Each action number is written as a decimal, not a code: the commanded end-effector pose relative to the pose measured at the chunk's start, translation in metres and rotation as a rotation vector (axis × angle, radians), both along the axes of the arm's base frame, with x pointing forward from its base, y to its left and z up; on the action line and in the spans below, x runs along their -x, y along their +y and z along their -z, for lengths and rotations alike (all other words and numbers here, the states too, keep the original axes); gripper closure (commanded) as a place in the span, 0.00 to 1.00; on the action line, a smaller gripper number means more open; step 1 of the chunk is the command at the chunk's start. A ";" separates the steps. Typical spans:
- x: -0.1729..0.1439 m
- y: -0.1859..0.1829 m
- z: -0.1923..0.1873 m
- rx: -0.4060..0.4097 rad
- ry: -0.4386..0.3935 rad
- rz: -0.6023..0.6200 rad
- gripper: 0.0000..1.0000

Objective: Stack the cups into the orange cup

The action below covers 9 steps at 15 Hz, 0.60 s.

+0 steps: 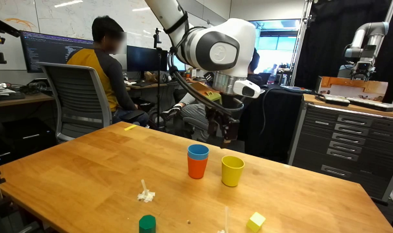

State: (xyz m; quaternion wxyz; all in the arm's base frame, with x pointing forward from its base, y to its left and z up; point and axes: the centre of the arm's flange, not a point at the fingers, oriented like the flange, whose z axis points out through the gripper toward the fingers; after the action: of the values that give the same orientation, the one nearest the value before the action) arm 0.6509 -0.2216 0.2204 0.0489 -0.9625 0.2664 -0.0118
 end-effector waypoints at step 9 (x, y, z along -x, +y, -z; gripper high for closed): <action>0.044 -0.078 -0.015 -0.003 -0.055 0.241 0.00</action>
State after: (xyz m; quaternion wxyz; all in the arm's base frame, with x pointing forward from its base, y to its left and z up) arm 0.6136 -0.2980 0.2312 0.0539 -0.9325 0.3555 -0.0337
